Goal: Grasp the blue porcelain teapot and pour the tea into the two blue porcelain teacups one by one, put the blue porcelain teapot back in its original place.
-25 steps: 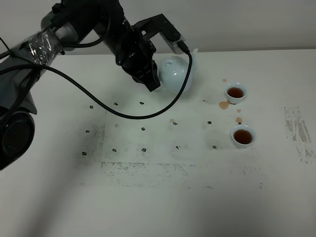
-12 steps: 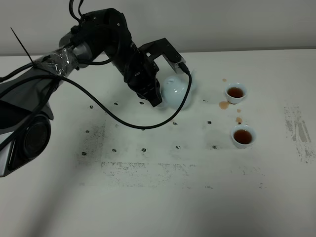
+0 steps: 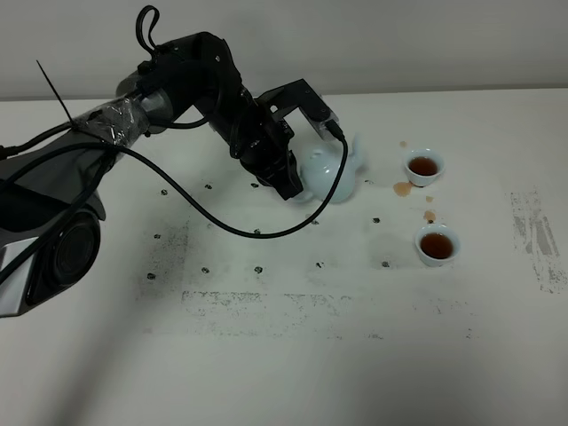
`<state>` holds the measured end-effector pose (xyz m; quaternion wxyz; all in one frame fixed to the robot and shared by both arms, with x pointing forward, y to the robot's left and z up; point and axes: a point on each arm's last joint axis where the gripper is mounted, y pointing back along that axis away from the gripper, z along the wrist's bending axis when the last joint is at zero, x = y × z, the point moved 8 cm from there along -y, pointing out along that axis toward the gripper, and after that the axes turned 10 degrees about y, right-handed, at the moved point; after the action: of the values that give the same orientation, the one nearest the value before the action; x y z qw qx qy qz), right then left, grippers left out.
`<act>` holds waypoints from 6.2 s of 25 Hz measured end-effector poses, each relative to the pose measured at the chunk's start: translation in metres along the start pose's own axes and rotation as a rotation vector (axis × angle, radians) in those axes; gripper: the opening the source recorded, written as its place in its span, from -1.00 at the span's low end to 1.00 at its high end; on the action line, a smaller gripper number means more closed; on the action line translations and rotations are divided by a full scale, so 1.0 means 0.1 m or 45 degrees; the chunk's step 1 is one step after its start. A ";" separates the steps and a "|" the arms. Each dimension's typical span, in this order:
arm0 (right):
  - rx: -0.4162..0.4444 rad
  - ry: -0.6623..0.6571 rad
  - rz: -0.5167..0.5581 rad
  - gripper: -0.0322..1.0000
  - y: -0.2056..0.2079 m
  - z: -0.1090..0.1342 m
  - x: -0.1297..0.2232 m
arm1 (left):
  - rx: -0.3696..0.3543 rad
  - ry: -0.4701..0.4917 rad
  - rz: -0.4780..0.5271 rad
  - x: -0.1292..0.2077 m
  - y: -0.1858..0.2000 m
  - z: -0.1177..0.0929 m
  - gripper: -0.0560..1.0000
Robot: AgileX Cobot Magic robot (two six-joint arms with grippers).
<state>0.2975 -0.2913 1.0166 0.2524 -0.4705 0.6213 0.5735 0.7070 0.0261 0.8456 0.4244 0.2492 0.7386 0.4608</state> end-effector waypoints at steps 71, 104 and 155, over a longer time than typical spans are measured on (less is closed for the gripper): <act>0.000 0.000 0.000 -0.04 0.00 0.00 0.00 | -0.158 0.743 -0.227 0.77 1.91 -0.06 -0.77; 0.000 0.000 -0.001 -0.04 0.00 0.00 0.00 | -0.337 1.115 -0.081 1.77 1.02 0.62 -0.77; 0.000 0.000 -0.001 -0.04 0.00 0.00 0.00 | -0.339 1.063 0.053 1.64 0.85 0.64 -0.43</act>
<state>0.2976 -0.2913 1.0167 0.2528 -0.4708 0.6211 0.5733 0.6754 0.2193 0.8427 0.1086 -0.0003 0.7757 0.6217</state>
